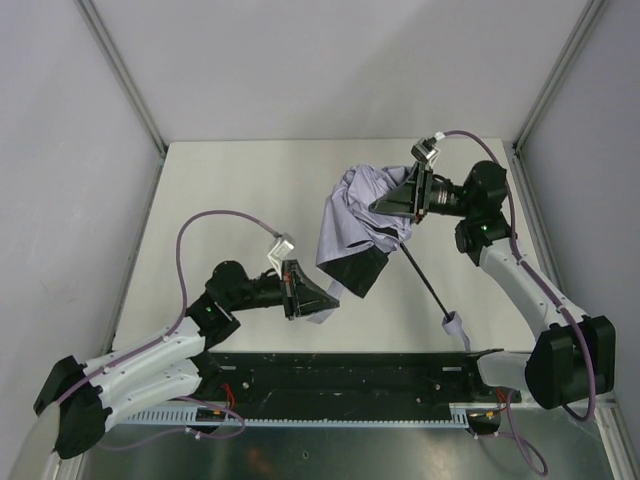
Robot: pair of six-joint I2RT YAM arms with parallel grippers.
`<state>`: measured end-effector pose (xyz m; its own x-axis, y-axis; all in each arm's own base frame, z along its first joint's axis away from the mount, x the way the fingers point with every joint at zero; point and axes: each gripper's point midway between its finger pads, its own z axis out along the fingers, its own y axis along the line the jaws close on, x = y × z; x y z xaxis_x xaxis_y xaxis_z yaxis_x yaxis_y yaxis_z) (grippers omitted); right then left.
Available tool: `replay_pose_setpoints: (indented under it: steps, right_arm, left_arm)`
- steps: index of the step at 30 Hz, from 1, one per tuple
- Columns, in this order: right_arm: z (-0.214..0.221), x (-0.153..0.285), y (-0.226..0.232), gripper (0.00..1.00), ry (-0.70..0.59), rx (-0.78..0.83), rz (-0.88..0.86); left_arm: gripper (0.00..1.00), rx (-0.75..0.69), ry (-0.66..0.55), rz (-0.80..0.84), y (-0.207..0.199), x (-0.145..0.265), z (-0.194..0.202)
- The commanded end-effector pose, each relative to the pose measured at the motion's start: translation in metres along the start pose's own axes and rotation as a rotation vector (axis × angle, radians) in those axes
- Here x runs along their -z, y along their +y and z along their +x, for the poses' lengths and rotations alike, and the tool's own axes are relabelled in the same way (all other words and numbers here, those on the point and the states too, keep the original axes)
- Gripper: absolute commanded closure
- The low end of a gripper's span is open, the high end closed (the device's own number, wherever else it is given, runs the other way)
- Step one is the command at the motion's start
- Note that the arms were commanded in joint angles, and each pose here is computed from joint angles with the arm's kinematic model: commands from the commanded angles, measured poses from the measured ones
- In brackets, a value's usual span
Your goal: Put away the umbrella
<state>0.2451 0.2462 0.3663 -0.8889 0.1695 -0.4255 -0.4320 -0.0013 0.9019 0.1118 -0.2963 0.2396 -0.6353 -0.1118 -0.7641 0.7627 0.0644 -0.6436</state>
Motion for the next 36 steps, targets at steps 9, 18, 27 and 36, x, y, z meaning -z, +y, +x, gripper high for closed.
replay_pose_setpoints:
  steps: [9,18,27,36]
  right_arm:
    - [-0.03,0.015,-0.054,1.0,-0.092,0.167,0.29]
    - [-0.034,0.02,-0.074,1.0,-0.083,0.239,0.442]
    - [-0.092,0.061,-0.078,1.0,-0.206,0.548,0.744]
    - [-0.133,0.05,-0.096,1.0,-0.117,1.111,1.355]
  left_arm:
    - [1.0,0.036,0.101,0.073,-0.01,0.005,0.022]
    - [0.95,0.138,0.099,-0.046,0.021,0.006,0.022]
    - [0.28,0.421,0.062,-0.296,0.093,0.029,0.03]
    - [0.2,0.335,-0.055,-0.447,0.096,0.064,0.003]
